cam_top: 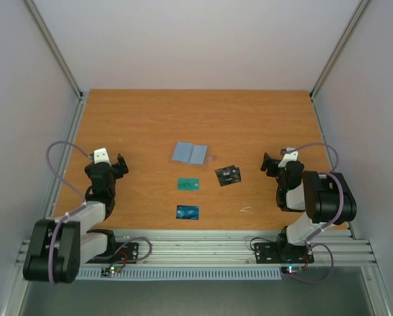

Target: Take the credit cards out of the card holder

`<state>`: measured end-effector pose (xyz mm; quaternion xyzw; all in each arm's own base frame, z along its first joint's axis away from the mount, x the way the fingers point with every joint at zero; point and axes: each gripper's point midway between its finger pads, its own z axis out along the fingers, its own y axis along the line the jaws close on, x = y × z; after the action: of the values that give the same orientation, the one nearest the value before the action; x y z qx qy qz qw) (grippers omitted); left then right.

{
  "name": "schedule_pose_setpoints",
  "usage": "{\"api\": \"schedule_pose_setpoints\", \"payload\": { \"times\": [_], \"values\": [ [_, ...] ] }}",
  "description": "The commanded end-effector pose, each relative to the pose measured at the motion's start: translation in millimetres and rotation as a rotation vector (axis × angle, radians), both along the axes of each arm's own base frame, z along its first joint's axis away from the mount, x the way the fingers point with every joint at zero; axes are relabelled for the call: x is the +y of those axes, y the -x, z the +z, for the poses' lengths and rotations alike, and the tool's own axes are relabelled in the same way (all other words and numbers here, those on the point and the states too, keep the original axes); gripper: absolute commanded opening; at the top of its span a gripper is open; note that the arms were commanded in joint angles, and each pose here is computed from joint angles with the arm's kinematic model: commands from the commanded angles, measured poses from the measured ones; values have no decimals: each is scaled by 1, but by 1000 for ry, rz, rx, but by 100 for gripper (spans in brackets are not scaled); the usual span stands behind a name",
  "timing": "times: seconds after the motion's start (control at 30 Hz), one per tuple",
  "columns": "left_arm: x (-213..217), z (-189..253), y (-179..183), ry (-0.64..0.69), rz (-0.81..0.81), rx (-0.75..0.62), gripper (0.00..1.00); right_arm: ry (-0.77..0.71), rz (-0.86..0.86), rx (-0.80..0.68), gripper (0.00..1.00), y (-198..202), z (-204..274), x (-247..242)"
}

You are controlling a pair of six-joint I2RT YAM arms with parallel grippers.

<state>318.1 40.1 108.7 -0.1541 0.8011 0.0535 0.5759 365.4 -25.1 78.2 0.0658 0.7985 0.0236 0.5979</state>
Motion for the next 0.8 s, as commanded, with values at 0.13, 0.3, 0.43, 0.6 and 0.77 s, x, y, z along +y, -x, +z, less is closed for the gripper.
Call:
{"api": "schedule_pose_setpoints", "payload": {
  "times": [0.13, 0.3, 0.43, 0.6, 0.77],
  "values": [
    [-17, 22, -72, -67, -120, -96, 99, 27, 33, -96, 98, -18, 29, 2],
    [-48, 5, -87, -84, -316, -65, 99, 20, 74, -38, 99, -29, 23, 7],
    [-49, 5, -89, -107, -331, -64, 99, 15, 84, 21, 99, -38, 18, 8],
    [-48, 5, -90, -104, -320, -61, 99, 15, 84, 19, 98, -38, 19, 8],
    [-48, 5, -90, -104, -320, -61, 99, 16, 85, 19, 99, -38, 19, 8]
  ]
}}
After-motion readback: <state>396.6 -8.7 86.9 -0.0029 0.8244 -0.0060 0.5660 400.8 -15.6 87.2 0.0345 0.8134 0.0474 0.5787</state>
